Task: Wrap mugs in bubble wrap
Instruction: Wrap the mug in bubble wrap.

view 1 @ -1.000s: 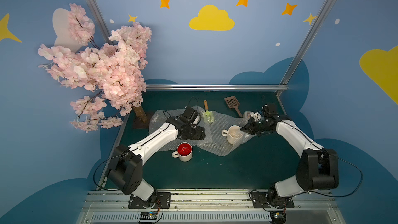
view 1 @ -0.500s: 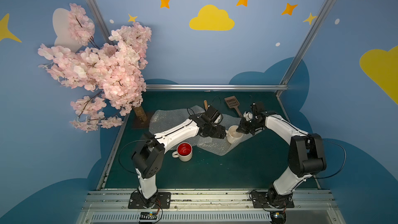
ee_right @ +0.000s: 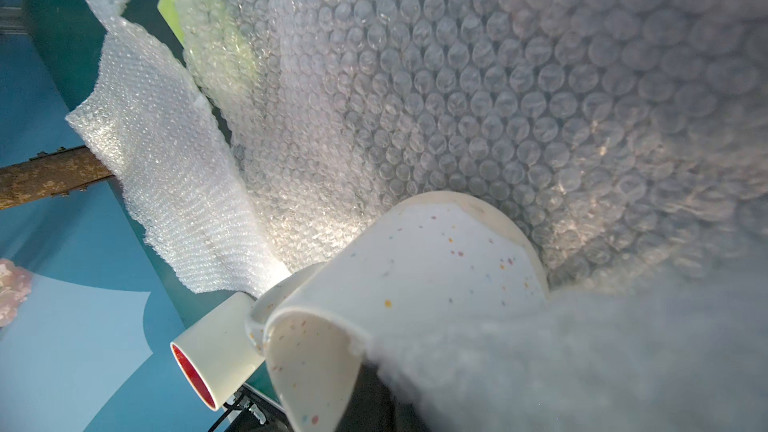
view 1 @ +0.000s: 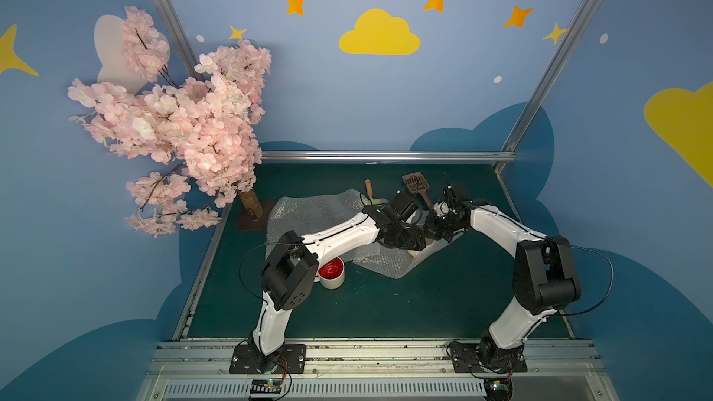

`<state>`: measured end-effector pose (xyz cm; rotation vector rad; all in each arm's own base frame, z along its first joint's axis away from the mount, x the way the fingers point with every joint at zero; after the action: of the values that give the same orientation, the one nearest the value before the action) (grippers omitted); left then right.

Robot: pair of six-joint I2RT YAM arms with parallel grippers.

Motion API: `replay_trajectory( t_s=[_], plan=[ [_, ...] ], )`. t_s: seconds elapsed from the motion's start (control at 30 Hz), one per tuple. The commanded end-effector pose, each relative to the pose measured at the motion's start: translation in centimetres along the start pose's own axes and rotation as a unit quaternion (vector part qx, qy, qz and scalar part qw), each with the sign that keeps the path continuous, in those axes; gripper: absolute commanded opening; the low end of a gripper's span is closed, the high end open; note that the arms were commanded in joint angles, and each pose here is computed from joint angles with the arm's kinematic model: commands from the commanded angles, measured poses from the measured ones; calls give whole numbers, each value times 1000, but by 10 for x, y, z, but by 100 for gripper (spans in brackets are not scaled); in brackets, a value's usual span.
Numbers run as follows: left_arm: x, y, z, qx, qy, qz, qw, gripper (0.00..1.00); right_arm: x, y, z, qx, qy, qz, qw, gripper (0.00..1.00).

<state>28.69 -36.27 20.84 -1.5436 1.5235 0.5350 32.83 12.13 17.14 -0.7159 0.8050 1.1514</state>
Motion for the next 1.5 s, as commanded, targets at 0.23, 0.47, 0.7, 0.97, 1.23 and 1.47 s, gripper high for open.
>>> replay_trajectory(
  t_s=[0.23, 0.47, 0.7, 0.97, 1.23, 1.47],
  plan=[
    [19, -5, 9, -40, -62, 7, 997, 70, -2, 5, 1, 18, 1, -31, 999, 0],
    [31, -11, 15, -35, -89, -6, 995, 68, -6, 10, -1, 18, 4, -31, 999, 0],
    [40, -15, 13, -28, -99, 16, 995, 64, -3, 12, -6, 16, 14, -22, 1000, 0],
    [46, -16, 12, -31, -104, 28, 994, 51, -7, 7, 0, 16, -3, -35, 999, 10],
    [50, -21, 13, -30, -127, 42, 991, 25, -29, 8, 11, -9, -18, -53, 998, 35],
    [47, -30, 8, -14, -133, 37, 990, 17, -46, 10, 13, -22, -35, -58, 997, 44]
  ],
)
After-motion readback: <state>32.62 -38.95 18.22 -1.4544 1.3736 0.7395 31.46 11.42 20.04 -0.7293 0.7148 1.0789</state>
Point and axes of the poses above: each gripper's point midway between its finger pads, its own x axis out along the fingers, its own z axis along the line the jaws close on, y = z × x, the point moved 10 cm from there along -x, back along the fingers, and after that the axes turned 3 degrees about -x, right-handed, at the moved point
